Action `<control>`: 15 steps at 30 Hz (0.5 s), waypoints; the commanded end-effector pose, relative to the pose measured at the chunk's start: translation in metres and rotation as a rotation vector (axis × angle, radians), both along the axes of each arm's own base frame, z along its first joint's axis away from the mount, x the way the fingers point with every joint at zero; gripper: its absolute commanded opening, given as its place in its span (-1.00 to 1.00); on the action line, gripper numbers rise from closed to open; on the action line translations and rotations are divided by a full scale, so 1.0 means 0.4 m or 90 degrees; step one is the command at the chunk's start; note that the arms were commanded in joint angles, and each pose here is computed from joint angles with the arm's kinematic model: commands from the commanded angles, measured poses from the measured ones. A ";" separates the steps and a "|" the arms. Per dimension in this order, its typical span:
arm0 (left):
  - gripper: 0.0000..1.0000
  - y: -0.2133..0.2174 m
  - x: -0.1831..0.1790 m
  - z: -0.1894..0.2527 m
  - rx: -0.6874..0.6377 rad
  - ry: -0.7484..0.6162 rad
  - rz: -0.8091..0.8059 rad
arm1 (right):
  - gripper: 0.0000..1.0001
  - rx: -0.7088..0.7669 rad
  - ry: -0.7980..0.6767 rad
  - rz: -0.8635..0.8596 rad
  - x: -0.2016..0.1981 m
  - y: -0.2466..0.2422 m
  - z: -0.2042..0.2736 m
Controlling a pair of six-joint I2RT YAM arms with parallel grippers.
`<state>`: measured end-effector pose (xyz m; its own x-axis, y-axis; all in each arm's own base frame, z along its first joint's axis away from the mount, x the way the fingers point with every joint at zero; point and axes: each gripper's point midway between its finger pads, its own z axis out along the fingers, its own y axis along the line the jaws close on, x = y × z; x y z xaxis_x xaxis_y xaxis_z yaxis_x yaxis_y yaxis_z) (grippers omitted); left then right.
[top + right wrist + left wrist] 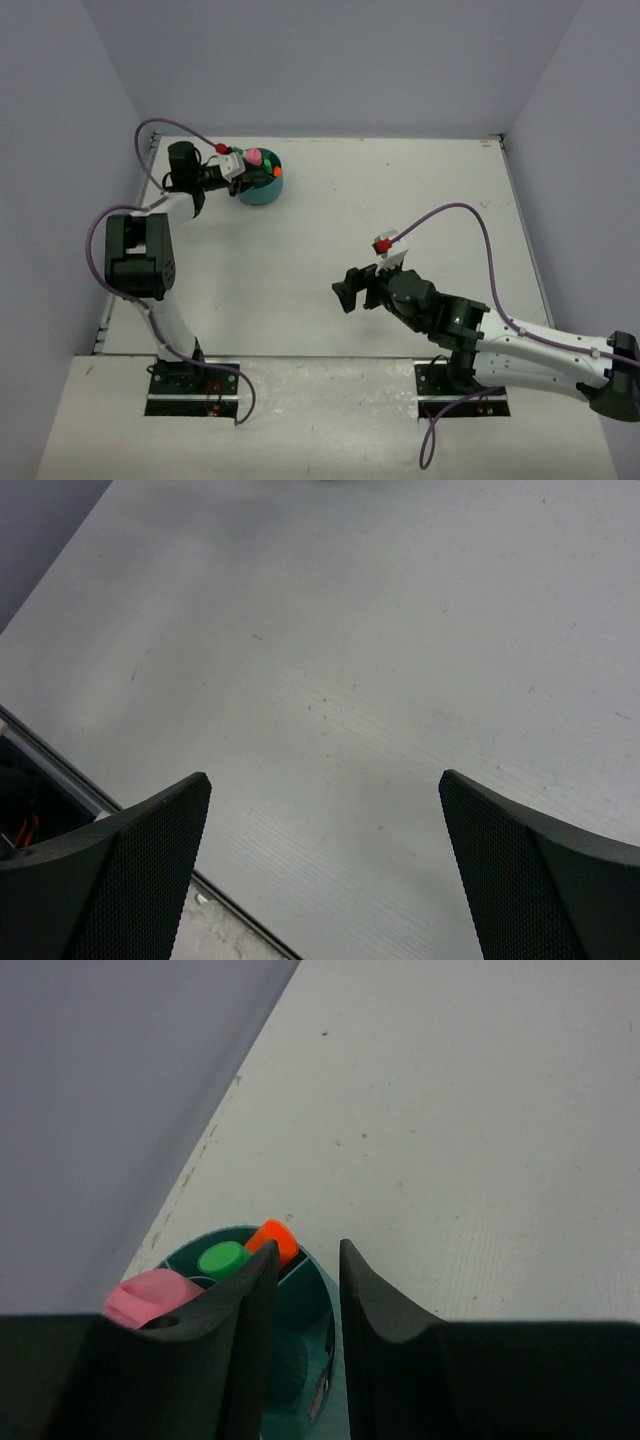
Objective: Sort the stationery into containers
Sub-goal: Place the scissors in the storage box.
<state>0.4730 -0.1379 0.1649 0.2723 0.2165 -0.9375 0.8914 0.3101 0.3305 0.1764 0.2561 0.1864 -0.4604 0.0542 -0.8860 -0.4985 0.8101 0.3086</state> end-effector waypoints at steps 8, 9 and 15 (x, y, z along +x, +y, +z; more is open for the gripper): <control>1.00 -0.031 -0.210 0.663 -0.146 -0.137 0.041 | 0.97 0.014 -0.030 -0.035 0.029 -0.006 0.045; 1.00 -0.017 -0.218 0.692 -0.185 -0.103 0.089 | 0.97 0.012 -0.037 -0.055 0.038 -0.019 0.058; 1.00 0.071 -0.401 0.662 -0.342 0.175 0.345 | 0.98 0.004 -0.064 -0.234 0.073 -0.177 0.160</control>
